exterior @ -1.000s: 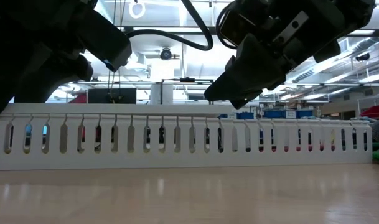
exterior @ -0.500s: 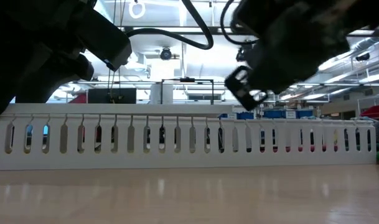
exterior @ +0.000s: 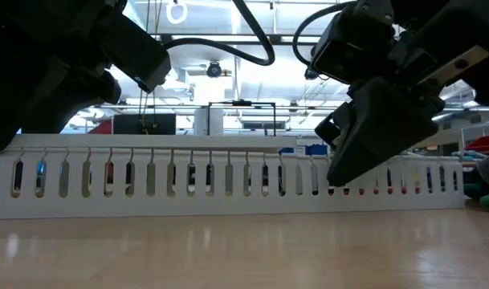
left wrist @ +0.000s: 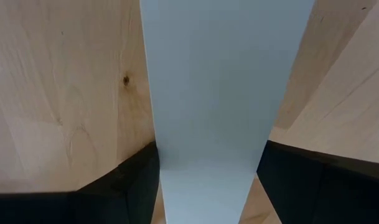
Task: Ziptie cables
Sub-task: Close the white cable duct
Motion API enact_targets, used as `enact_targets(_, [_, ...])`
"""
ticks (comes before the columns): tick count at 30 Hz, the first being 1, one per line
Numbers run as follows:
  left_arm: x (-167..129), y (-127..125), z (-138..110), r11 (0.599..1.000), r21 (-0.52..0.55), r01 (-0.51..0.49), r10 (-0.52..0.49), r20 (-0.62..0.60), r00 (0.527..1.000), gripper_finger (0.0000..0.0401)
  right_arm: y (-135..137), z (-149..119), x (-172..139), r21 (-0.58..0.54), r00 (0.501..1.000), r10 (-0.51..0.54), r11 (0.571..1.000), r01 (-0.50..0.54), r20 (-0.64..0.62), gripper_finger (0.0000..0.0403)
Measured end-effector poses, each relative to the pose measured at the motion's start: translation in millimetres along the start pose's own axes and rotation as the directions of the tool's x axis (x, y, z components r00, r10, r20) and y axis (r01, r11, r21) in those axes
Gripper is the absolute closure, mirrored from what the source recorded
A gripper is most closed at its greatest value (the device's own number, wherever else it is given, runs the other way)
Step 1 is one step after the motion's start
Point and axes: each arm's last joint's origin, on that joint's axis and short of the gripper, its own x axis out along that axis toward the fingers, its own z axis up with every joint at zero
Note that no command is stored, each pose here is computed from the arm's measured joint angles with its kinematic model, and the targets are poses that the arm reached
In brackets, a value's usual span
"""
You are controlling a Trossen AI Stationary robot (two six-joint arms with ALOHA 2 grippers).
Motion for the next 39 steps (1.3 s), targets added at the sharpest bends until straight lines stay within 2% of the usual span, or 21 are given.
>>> enact_targets(15, [0,0,0,1.000,0.009,-0.004,0.004,0.000,1.000,0.0174,-7,2,0,0.011,0.993,-0.109,0.994,0.109,0.036,0.0402])
enact_targets(25, [0,0,0,1.000,0.024,0.005,-0.005,-0.006,1.000,0.0174,-5,8,0,0.012,0.993,-0.077,0.997,0.077,0.085,0.0403])
enact_targets(30, [0,0,0,1.000,0.013,0.006,-0.006,-0.007,1.000,0.0174,-5,8,0,-0.019,0.994,-0.065,0.998,0.067,0.086,0.0403])
enact_targets(35, [0,0,0,1.000,0.008,0.010,-0.010,-0.010,1.000,0.0174,-2,13,-5,-0.064,0.995,-0.009,0.998,0.015,0.103,0.0403])
enact_targets(39, [0,-1,0,1.000,0.007,0.013,-0.013,-0.013,1.000,0.0174,-1,22,-15,-0.084,0.984,-0.049,0.994,0.064,0.170,0.0403])
